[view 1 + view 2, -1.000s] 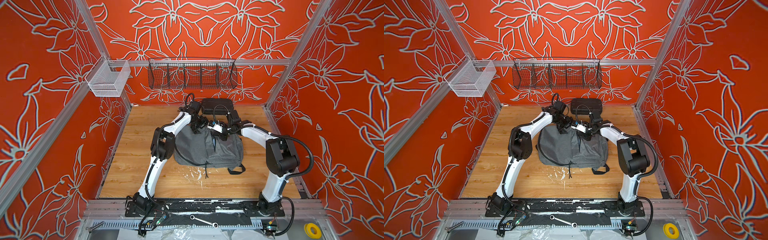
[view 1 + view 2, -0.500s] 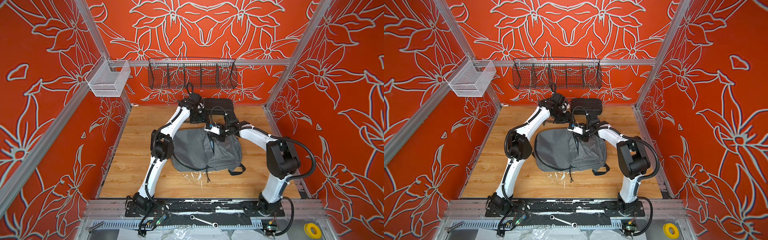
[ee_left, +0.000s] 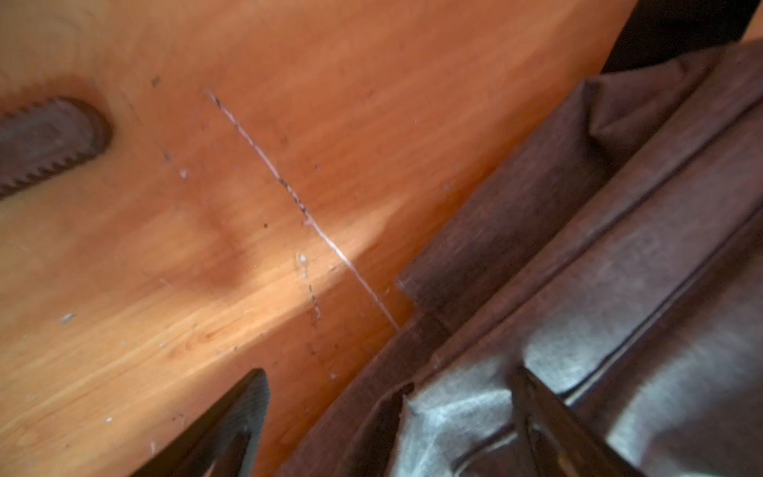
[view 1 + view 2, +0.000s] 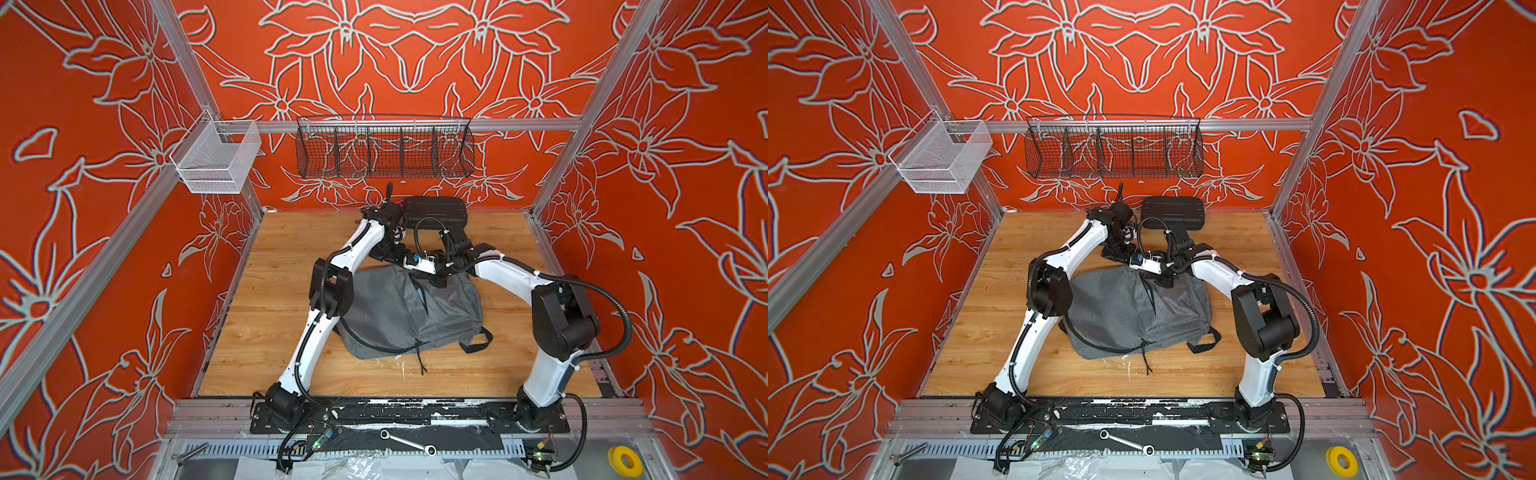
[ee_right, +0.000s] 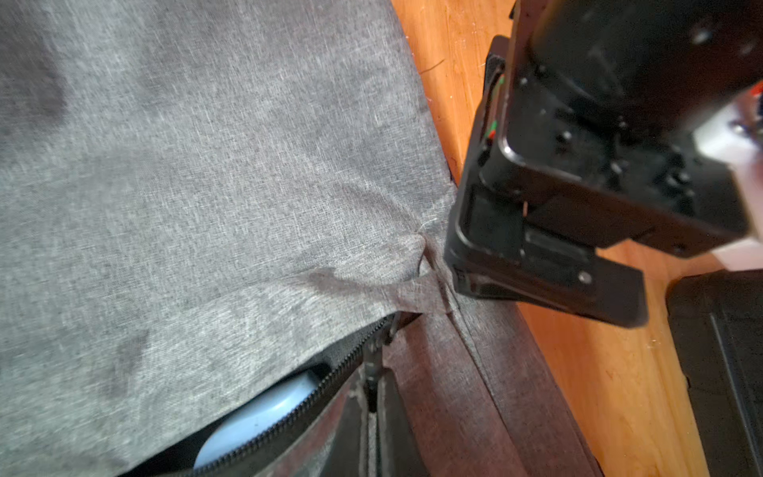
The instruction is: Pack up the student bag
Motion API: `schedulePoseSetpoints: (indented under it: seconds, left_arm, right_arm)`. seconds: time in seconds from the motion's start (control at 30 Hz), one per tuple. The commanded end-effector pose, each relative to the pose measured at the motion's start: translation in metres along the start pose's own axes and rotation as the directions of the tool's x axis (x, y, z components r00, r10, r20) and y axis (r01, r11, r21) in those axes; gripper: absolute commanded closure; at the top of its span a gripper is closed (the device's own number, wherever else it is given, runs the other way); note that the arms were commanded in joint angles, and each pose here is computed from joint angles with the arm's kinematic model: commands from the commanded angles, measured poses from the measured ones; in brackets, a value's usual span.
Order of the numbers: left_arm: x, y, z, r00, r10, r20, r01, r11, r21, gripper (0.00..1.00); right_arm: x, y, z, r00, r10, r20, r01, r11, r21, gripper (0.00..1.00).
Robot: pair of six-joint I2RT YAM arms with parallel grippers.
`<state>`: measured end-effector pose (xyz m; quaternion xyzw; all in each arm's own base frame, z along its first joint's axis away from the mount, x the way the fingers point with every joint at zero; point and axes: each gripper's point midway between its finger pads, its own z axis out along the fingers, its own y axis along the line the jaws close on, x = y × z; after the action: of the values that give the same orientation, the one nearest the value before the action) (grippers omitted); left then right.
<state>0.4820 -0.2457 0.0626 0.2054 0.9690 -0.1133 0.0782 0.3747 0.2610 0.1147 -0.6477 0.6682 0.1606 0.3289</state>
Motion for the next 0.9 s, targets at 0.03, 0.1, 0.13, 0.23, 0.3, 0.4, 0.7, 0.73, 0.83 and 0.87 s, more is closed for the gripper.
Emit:
schedulePoseSetpoints:
  seconds: [0.03,0.1,0.13,0.23,0.3,0.4,0.7,0.73,0.83,0.87]
  left_arm:
    - [0.025,-0.007,0.01,0.995,0.018,-0.096,-0.008,0.995,0.104,0.2]
    - [0.027,-0.014,0.008,0.994,-0.01,-0.106,0.029,0.984,0.175,0.22]
    - [0.028,-0.018,0.007,0.994,-0.022,-0.111,0.045,0.978,0.206,0.22]
    - [0.037,-0.017,0.01,0.989,-0.034,-0.143,0.066,0.971,0.23,0.19]
    - [0.047,-0.016,0.015,0.984,-0.028,-0.177,0.069,0.97,0.233,0.19]
    - [0.06,-0.016,0.02,0.971,-0.031,-0.237,0.091,0.964,0.248,0.31]
    - [0.048,0.001,-0.001,0.972,-0.105,-0.208,0.156,0.956,0.248,1.0]
    - [0.043,0.003,-0.008,0.977,-0.11,-0.182,0.153,0.958,0.244,1.0]
    - [0.031,0.014,-0.027,0.982,-0.149,-0.115,0.171,0.96,0.222,1.0]
    - [0.028,0.019,-0.032,0.979,-0.173,-0.104,0.192,0.956,0.22,1.0]
  right_arm:
    - [-0.01,0.005,-0.011,0.999,-0.031,0.004,0.031,0.999,-0.008,1.0]
    - [-0.006,0.003,-0.009,1.0,-0.015,-0.015,0.015,1.0,-0.009,1.0]
    - [-0.005,0.003,-0.008,1.0,-0.006,-0.024,0.006,1.0,-0.012,1.0]
    - [-0.002,0.003,-0.006,0.999,0.003,-0.038,-0.004,1.0,-0.015,1.0]
    - [-0.002,0.003,-0.004,0.999,0.004,-0.041,-0.004,1.0,-0.013,1.0]
    - [0.001,0.002,-0.001,0.998,0.015,-0.06,-0.015,1.0,-0.011,1.0]
    - [-0.005,0.009,-0.003,0.997,-0.003,-0.081,-0.001,0.999,-0.044,1.0]
    - [-0.006,0.013,-0.005,0.996,-0.009,-0.093,0.004,0.998,-0.059,1.0]
    - [-0.003,0.031,-0.011,0.986,-0.034,-0.163,0.014,0.993,-0.119,1.0]
    - [-0.001,0.037,-0.013,0.981,-0.031,-0.191,0.005,0.991,-0.133,1.0]
